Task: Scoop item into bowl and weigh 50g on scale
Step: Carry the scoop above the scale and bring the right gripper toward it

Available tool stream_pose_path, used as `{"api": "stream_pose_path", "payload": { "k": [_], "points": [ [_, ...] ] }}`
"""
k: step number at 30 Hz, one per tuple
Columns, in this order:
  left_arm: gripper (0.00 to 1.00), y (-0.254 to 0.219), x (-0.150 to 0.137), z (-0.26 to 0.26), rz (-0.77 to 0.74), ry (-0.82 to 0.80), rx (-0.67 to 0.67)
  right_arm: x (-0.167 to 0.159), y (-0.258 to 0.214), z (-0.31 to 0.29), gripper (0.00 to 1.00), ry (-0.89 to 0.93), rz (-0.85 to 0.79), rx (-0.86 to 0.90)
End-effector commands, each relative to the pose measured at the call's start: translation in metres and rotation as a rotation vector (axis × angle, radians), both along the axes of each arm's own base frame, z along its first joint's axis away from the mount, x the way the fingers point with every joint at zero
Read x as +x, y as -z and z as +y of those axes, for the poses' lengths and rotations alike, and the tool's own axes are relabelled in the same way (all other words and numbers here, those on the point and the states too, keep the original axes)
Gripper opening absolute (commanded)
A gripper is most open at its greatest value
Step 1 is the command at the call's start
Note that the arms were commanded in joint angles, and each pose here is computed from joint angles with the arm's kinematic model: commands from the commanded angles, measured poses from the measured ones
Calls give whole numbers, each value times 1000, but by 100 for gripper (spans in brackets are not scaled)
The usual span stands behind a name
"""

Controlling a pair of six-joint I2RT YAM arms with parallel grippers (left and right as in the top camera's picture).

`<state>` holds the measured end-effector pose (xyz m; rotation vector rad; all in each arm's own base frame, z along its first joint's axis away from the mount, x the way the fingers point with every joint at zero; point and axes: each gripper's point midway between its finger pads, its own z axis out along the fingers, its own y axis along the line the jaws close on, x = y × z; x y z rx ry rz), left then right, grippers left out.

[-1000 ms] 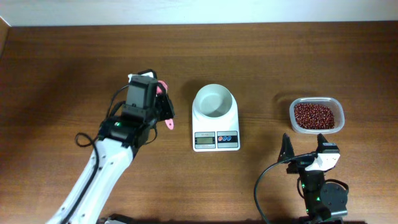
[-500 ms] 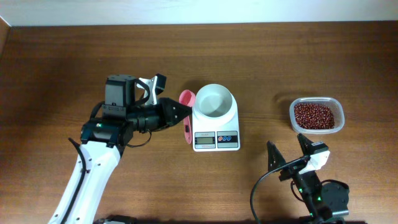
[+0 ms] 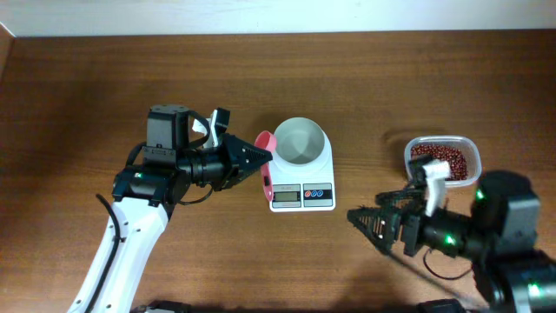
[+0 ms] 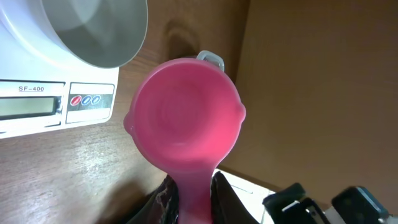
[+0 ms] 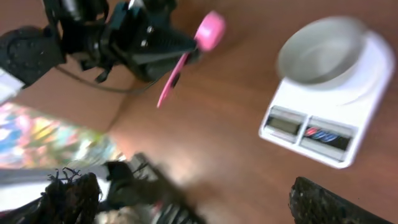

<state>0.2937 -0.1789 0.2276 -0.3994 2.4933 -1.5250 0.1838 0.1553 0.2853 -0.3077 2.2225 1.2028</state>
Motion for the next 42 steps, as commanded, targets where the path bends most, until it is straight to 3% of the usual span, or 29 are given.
{"api": "stream_pose_path", "payload": {
  "k": [1,3,6,12,16,19,26,30,35,38,42],
  "points": [
    [13,-2,1,2,-5,-16,-2,4,-1,14,72,-58,144,95],
    [12,0,4,4,2,-40,11,11,-6,20,54,-70,152,91],
    [11,2,10,8,18,-84,21,24,-6,35,45,-65,181,20],
    [9,8,20,16,33,-169,64,47,30,87,47,-50,154,-191],
    [7,8,10,-2,32,-109,63,42,39,132,49,-156,109,-191],
    [7,8,3,-14,36,-75,64,49,33,149,49,-135,49,-172],
    [7,3,5,-18,18,-66,44,65,39,151,39,-49,50,-187],
    [2,0,7,-18,-25,-51,52,73,41,147,39,39,94,-176],
    [0,5,13,-13,-110,-45,120,73,41,147,47,59,132,-157],
    [0,-2,11,-17,-143,-8,94,59,29,158,52,-57,175,-72],
    [0,-59,6,-43,-361,158,-116,48,-12,157,51,-284,212,147]
  ]
}}
